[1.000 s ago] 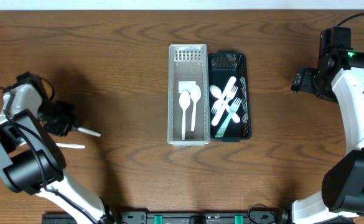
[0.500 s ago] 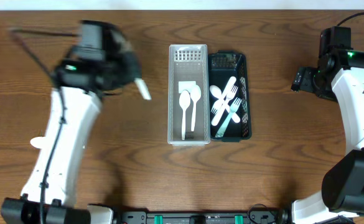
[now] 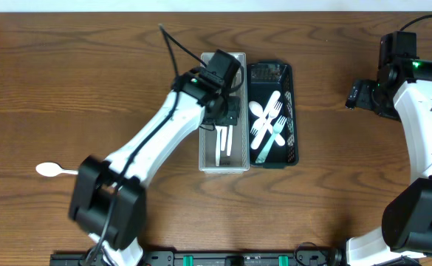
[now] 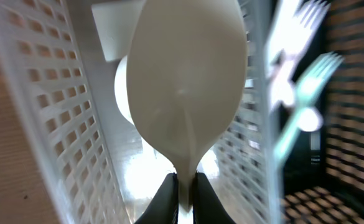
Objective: Pack container
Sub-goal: 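Carry the white spoon into the white basket and release it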
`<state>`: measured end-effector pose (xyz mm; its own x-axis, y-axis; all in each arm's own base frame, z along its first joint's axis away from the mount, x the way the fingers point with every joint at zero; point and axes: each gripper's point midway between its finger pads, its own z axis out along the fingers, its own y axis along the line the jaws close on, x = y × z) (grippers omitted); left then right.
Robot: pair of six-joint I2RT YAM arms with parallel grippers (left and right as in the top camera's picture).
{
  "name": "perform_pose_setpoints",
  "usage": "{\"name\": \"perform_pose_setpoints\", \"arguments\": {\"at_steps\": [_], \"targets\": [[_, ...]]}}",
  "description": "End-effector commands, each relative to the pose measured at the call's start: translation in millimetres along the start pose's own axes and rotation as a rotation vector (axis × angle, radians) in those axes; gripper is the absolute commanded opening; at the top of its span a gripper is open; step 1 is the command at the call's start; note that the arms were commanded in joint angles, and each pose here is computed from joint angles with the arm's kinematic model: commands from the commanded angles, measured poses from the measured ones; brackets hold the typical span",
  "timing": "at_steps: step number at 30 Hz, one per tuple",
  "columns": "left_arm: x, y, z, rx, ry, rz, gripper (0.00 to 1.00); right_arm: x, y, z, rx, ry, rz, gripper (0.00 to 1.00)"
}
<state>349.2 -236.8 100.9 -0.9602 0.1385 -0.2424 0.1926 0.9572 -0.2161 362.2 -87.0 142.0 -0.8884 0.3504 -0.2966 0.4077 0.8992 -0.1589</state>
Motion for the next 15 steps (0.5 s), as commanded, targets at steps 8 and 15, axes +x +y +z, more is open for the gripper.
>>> {"name": "perform_pose_setpoints", "arguments": {"at_steps": [8, 15], "targets": [[-18, 24, -23, -0.068, -0.071, 0.115, 0.45, 1, -3, 1, 0.003, 0.007, -0.008, 0.99], [-37, 102, -124, -0.276, -0.299, -0.062, 0.74, 1, -3, 1, 0.003, 0.006, -0.008, 0.98]]}}
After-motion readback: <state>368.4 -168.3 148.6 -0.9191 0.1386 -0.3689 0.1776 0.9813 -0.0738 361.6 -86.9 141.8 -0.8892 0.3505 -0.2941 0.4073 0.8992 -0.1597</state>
